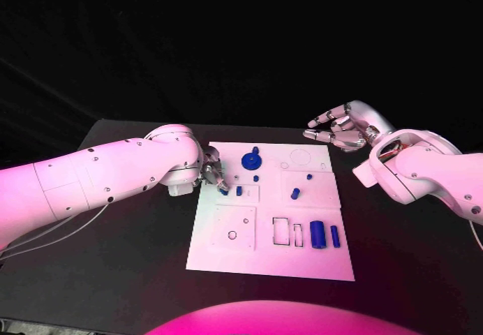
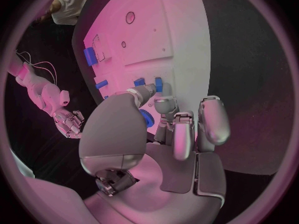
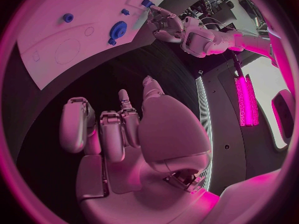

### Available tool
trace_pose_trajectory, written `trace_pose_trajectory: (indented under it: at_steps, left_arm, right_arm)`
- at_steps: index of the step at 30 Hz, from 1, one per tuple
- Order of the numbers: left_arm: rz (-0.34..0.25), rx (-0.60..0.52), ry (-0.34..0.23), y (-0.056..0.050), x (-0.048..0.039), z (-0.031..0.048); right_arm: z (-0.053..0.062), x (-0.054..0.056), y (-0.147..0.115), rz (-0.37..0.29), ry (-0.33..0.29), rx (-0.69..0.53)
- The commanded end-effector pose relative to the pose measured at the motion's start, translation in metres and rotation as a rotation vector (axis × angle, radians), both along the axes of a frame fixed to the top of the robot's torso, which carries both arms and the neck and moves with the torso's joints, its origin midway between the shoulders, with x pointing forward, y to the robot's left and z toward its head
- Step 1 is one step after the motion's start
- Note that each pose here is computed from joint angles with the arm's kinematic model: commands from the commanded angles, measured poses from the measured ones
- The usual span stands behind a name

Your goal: Assemble the parts on the task board

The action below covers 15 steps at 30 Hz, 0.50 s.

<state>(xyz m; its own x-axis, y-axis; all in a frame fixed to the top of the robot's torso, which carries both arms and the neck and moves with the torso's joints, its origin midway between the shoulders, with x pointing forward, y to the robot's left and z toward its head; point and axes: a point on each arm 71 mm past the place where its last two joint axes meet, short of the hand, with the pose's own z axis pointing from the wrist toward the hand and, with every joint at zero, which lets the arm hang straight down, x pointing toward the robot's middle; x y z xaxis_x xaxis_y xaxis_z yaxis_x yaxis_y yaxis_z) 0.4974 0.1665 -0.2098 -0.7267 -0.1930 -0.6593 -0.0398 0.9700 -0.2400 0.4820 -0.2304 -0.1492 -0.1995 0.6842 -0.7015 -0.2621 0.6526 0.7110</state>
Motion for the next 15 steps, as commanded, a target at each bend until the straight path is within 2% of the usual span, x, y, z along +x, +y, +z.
trace_pose_trajectory:
  at_steps: [1, 15]
  left_arm:
    - [-0.008, 0.025, 0.034, -0.0027, -0.0040, -0.0056]
    - [-0.002, 0.025, 0.023, -0.0036, -0.0033, -0.0051]
  right_arm:
    - [-0.0004, -0.0008, 0.0015, 0.016, 0.002, -0.005]
    - [-0.0003, -0.0012, 0.0012, 0.015, 0.002, -0.005]
